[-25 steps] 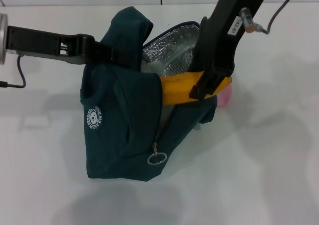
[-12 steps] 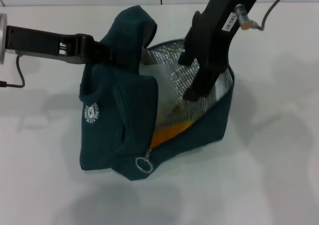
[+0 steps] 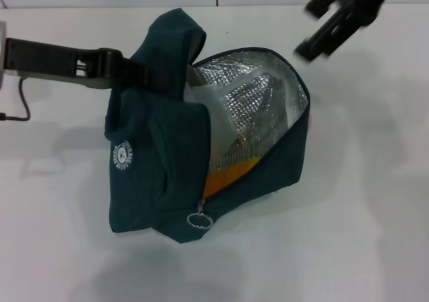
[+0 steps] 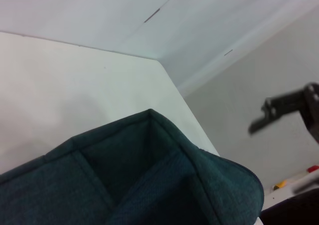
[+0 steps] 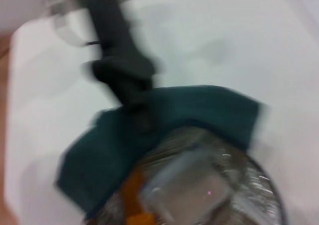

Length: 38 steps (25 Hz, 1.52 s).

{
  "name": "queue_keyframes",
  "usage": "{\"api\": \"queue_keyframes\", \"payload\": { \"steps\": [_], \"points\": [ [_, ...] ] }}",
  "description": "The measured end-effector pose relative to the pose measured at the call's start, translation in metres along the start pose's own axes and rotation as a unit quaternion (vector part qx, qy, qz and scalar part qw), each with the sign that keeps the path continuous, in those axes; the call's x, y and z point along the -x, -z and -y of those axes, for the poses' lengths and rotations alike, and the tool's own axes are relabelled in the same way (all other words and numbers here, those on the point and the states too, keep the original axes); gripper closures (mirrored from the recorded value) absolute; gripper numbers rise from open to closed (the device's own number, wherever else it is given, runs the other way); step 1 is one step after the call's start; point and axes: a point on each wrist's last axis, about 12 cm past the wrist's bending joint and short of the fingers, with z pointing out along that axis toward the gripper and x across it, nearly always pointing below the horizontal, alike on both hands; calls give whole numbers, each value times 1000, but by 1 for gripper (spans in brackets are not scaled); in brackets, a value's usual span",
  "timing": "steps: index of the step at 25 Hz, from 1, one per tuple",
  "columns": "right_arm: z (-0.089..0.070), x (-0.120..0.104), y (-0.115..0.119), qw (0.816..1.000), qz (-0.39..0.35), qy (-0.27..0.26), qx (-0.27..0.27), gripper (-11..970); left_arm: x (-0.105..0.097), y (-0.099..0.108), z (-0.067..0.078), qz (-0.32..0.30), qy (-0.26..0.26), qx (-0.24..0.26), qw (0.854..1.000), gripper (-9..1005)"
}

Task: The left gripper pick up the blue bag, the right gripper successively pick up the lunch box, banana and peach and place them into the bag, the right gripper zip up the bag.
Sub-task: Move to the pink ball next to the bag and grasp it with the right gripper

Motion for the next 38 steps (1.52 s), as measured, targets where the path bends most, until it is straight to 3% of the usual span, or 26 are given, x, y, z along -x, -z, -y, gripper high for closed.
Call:
{"api": "queue_keyframes", "payload": {
  "steps": [4,7,9,15,18,23,28,38],
  "points": [
    [27,-59,25,989,66,-135,-20,104,-1,0,0,0,2,0,1000,956],
    [40,-95,28,973,90,-212,-16,109,-2,-1,-1,0,6,-2,1000,956],
    [47,-118,24,961,97,-258,-15,112,-3,-1,-2,-1,8,-4,1000,956],
    [58,-151,-1,941,91,-326,-17,115,-3,-3,-2,-4,8,-4,1000,956],
    [61,-151,-24,941,70,-332,-8,115,-3,-3,-2,-5,7,-3,1000,956],
    [61,-131,-58,949,44,-312,-3,114,-3,-3,-2,-7,7,-2,1000,956],
    [59,-111,-82,956,25,-291,2,114,-3,-4,-3,-13,8,4,1000,956],
    [47,-98,-128,970,-28,-242,-13,114,-5,-4,-3,-15,5,3,1000,955]
  ]
}}
